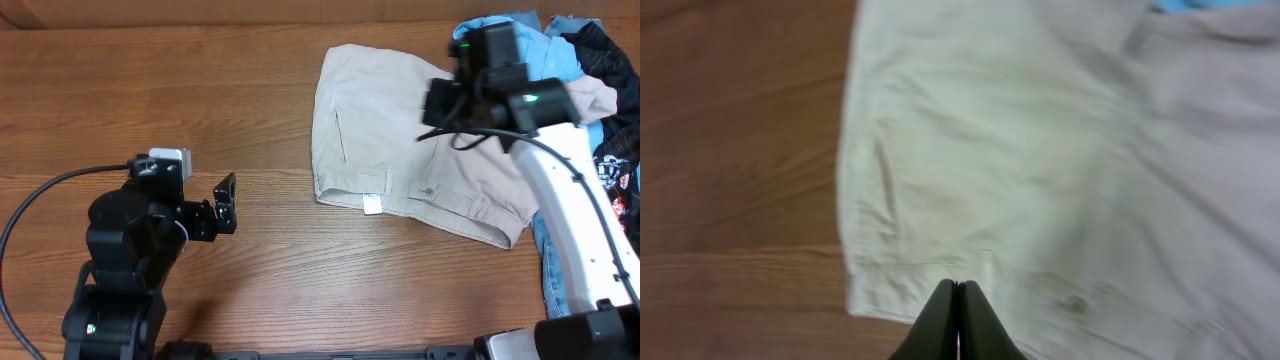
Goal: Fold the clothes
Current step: 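Grasp the beige shorts with the right gripper and pull them left onto the table, then reach the left gripper to the shorts' near edge and grasp it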
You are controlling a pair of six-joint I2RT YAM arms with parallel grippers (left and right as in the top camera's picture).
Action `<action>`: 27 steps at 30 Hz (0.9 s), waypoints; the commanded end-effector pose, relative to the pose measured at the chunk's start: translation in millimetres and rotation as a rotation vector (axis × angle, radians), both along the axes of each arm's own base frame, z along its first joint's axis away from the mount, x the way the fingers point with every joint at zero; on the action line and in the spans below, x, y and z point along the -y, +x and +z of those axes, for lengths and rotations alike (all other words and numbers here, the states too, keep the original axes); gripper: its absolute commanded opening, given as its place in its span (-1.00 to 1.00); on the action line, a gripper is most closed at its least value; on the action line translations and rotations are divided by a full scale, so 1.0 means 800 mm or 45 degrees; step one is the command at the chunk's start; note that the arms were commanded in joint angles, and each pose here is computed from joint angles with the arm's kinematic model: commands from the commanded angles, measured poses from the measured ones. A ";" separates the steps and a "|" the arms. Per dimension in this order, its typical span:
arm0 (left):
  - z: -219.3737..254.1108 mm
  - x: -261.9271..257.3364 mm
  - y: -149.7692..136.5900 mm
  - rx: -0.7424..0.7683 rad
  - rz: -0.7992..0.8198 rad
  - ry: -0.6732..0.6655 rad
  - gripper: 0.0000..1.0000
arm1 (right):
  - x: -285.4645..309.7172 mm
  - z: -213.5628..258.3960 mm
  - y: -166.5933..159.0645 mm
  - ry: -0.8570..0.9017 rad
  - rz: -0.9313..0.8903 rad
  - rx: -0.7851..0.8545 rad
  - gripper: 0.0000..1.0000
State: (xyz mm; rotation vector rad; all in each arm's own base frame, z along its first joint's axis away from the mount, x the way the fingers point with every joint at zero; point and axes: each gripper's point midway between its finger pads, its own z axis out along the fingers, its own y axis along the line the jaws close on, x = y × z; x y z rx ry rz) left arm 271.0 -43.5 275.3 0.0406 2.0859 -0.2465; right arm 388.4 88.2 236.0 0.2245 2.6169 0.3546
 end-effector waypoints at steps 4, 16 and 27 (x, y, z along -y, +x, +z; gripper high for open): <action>-0.009 0.018 0.023 -0.072 -0.042 -0.101 1.00 | 0.054 0.015 -0.018 -0.060 -0.031 -0.017 -0.92; -0.099 0.077 0.061 -0.424 -0.190 -0.256 1.00 | 0.094 0.008 -0.027 -0.098 -0.072 -0.063 -0.59; -0.197 0.168 0.092 -0.530 -0.302 -0.011 1.00 | 0.097 0.006 -0.031 -0.097 -0.079 -0.081 0.28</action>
